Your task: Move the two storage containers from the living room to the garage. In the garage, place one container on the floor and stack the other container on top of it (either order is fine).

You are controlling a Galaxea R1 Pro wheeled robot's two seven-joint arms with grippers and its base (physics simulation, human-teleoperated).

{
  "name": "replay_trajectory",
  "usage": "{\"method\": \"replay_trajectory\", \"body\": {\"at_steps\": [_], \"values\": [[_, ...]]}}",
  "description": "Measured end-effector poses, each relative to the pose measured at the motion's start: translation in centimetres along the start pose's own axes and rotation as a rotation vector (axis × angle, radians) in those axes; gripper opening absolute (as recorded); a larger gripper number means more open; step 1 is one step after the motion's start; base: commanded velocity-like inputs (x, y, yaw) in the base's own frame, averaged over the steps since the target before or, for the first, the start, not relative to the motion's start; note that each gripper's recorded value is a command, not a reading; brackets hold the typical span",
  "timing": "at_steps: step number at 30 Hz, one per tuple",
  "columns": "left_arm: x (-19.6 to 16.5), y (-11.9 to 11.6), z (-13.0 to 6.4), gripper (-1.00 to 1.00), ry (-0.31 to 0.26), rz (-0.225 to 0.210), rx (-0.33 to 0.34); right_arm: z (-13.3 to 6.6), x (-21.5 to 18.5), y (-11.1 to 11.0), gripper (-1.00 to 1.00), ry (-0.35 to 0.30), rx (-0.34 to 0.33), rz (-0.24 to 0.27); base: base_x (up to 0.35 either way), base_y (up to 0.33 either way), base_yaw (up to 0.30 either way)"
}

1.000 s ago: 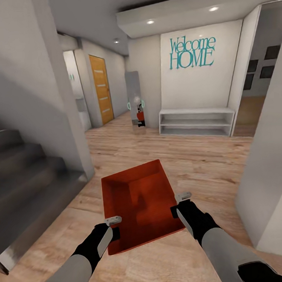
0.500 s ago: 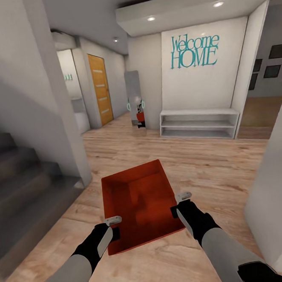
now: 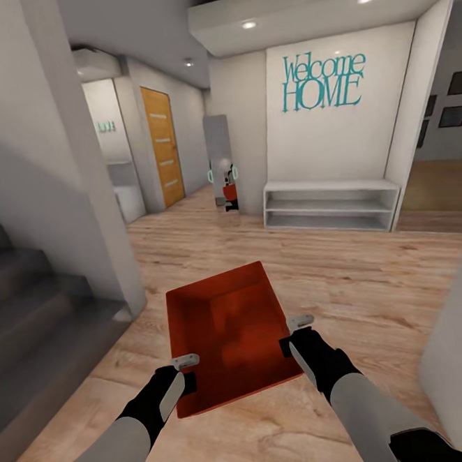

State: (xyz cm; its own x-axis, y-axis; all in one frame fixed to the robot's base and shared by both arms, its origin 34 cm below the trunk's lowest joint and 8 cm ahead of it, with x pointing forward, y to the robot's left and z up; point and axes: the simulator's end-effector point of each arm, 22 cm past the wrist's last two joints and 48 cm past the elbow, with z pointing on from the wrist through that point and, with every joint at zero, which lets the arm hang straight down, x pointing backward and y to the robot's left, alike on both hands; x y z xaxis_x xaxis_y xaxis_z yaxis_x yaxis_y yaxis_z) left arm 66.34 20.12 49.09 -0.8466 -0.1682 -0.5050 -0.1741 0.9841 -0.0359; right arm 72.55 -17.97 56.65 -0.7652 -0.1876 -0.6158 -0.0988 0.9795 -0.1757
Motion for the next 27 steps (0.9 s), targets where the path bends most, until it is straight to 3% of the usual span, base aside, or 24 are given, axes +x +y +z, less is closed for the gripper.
{"method": "replay_trajectory", "body": {"at_steps": [27], "values": [[0.02, 0.07, 0.02, -1.00, 0.001, -0.003, 0.001, -0.04, -0.03, 0.07, -1.00, 0.000, 0.001, -0.001, 0.336, 0.000, 0.000]]}}
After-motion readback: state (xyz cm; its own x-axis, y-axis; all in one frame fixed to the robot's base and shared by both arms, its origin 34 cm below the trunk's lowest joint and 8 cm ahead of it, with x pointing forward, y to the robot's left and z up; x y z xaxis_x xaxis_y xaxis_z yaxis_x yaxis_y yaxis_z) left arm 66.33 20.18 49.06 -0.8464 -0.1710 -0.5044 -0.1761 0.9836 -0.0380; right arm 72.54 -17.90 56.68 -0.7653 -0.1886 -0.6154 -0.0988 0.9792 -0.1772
